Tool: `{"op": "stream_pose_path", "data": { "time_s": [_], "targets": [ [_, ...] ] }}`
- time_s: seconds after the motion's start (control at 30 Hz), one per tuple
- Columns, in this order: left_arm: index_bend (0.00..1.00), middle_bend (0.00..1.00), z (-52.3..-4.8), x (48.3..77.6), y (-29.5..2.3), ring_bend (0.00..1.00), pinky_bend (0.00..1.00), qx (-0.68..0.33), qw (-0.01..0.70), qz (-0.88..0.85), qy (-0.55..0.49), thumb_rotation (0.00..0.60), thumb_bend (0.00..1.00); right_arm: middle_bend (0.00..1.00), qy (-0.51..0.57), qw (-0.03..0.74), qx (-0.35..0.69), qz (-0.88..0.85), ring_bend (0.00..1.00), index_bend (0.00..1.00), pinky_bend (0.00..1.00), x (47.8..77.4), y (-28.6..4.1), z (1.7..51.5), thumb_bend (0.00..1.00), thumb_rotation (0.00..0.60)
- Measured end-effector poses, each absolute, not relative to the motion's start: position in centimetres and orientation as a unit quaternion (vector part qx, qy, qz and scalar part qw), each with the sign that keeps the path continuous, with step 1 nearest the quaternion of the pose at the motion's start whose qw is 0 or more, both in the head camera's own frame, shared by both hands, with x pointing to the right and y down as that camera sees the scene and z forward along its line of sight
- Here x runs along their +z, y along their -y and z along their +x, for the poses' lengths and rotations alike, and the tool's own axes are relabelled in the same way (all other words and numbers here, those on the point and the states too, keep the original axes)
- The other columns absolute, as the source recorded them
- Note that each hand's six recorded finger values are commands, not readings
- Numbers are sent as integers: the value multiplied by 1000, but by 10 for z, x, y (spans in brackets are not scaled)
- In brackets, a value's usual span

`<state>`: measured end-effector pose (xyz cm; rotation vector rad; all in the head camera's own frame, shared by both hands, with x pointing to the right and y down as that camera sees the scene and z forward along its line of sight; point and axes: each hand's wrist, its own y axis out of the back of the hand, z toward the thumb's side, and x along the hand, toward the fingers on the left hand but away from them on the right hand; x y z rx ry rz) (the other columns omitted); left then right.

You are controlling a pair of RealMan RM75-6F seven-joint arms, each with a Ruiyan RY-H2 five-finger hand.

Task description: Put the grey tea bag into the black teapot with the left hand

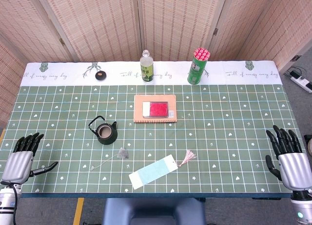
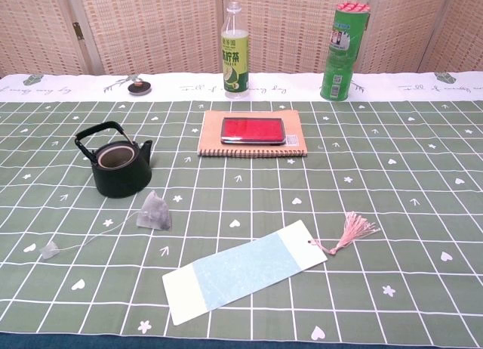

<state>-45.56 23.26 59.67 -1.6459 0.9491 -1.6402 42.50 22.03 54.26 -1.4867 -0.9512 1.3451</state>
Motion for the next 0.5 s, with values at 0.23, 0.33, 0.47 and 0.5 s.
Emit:
{"op": "stream_pose_path", "data": {
  "time_s": [0.23, 0.33, 0.47, 0.5],
  "targets": [
    [13, 0, -451, 596, -235, 0, 0, -619, 313, -628, -352, 139, 32, 0, 385, 447, 536, -604, 0, 0, 0, 540, -221, 423, 509, 600],
    [7, 0, -446, 597, -240, 0, 0, -615, 307, -639, -344, 180, 35, 0, 390, 448, 533, -602, 0, 0, 0, 536, -222, 424, 509, 600],
    [27, 137, -439, 603, -246, 173, 299, -624, 279, -656, -321, 256, 42, 0, 395, 452, 527, -602, 0, 0, 0, 532, -222, 423, 510, 600],
    [45, 236, -437, 604, -246, 297, 452, -625, 276, -660, -312, 297, 42, 0, 395, 453, 525, -602, 0, 0, 0, 531, -222, 422, 509, 600]
  ]
}}
